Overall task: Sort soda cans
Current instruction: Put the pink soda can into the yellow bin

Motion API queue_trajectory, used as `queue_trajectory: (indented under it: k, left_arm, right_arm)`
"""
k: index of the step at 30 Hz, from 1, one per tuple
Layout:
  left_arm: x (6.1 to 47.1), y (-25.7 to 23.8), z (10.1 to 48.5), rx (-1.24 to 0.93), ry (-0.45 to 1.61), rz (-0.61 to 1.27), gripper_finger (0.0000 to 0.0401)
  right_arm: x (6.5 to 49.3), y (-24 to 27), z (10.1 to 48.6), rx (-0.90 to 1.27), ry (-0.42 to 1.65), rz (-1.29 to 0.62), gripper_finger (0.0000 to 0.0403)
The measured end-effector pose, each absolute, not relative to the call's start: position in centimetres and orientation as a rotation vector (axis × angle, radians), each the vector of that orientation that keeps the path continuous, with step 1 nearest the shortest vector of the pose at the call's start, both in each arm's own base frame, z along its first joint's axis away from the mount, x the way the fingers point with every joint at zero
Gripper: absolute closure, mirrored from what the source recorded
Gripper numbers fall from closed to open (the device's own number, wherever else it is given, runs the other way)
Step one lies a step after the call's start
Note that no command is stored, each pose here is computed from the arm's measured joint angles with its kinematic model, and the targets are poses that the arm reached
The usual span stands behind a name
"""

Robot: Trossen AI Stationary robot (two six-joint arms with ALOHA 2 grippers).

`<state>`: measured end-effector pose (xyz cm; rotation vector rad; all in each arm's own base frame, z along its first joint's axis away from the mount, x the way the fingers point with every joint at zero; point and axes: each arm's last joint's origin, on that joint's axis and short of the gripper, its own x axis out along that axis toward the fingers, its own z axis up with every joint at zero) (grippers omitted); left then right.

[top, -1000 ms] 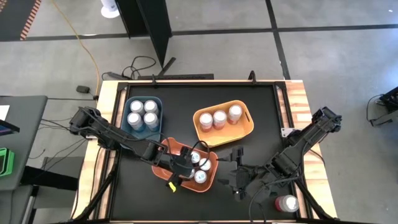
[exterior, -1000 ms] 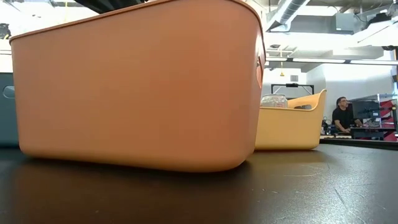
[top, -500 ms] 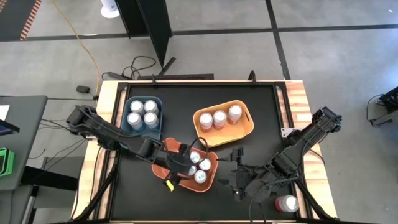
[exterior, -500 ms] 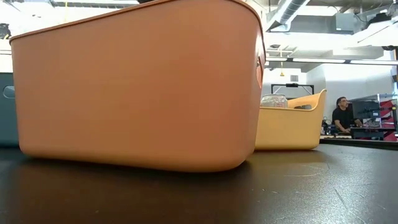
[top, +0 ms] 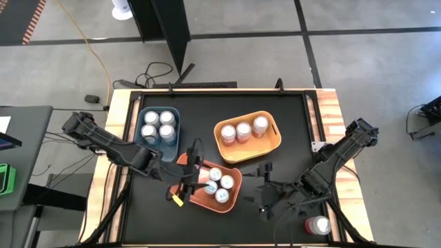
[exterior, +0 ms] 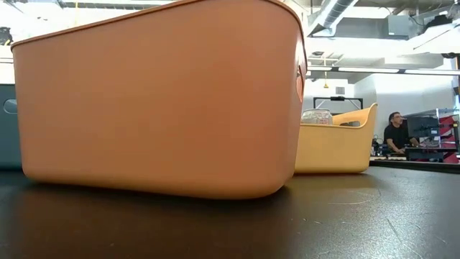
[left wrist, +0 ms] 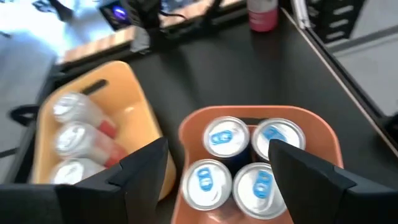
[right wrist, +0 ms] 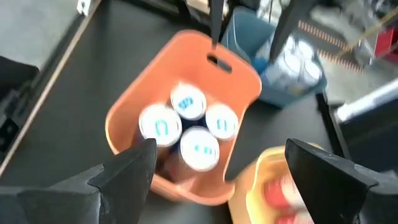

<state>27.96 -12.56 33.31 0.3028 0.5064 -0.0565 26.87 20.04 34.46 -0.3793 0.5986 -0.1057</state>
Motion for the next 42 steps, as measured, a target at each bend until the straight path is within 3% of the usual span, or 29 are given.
queue_trajectory:
  k: [11, 23, 36, 42]
  left_arm:
    - [27.4, -12.9, 33.5, 0.385, 0.494, 0.0, 0.0126]
    - [27.4, -12.9, 33.4, 0.435, 0.503, -0.012, 0.0126]
    - [27.8, -11.4, 32.2, 0.458, 0.572, 0.028, 0.0126]
    - [28.0, -11.0, 31.9, 0.446, 0.57, 0.046, 0.0126]
  right_arm:
    - [24.7, 19.6, 32.4, 0.048, 1.011, -0.016, 0.003]
    - [19.8, 20.5, 31.4, 0.431, 1.536, -0.211, 0.003]
    - [11.4, 26.7, 31.4, 0.675, 1.669, -0.373, 0.003]
    - [8.4, 28.1, 31.2, 0.69, 1.531, -0.419, 0.003]
